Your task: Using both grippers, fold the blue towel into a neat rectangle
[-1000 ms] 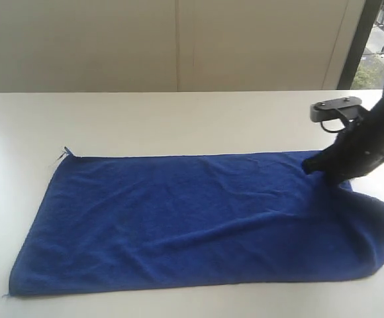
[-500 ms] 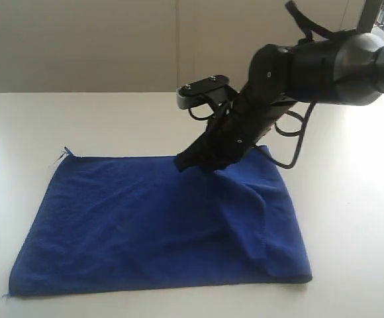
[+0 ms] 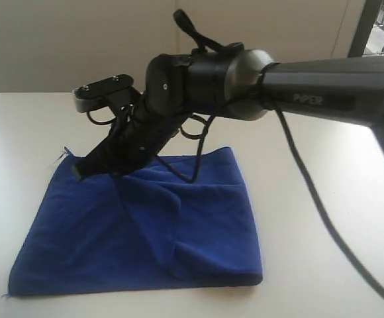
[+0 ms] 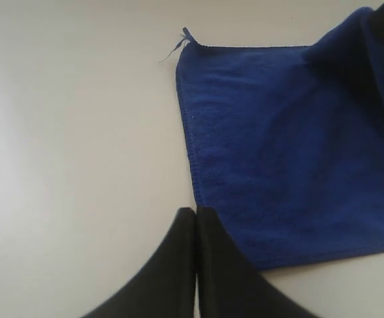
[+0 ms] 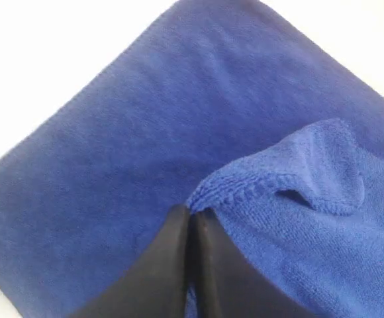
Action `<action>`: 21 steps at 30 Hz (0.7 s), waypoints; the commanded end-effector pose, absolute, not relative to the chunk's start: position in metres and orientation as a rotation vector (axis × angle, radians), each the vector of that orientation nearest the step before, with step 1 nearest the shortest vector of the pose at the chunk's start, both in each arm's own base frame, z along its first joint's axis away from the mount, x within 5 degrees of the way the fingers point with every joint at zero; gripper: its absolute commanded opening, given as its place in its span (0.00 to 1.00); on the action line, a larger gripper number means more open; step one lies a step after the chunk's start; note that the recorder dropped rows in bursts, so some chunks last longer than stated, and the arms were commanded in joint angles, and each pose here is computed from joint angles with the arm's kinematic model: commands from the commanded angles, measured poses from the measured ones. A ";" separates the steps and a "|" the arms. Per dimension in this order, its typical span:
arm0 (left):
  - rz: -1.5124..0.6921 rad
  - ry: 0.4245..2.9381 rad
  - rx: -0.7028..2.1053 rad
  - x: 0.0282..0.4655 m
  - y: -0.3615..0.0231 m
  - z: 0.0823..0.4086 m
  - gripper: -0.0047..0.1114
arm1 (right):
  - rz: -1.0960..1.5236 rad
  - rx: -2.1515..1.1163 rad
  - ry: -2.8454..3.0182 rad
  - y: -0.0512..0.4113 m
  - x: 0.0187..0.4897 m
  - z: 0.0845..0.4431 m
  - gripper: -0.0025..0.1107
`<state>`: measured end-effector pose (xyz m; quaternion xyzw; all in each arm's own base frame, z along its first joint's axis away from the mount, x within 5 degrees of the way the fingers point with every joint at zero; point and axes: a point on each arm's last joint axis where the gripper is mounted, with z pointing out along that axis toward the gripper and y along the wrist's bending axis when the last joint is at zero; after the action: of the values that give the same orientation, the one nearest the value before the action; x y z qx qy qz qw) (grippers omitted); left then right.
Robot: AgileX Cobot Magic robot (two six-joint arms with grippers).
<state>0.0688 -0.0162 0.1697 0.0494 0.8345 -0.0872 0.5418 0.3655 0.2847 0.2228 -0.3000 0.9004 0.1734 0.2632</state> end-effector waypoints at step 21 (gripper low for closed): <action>-0.204 1.978 0.118 0.068 -0.016 0.169 0.04 | 0.619 -0.776 2.368 0.350 0.389 0.198 0.12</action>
<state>0.0688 -0.0162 0.1697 0.0494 0.8345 -0.0872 0.5418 0.3867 0.3483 0.1945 -0.2937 0.8887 0.2260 0.2701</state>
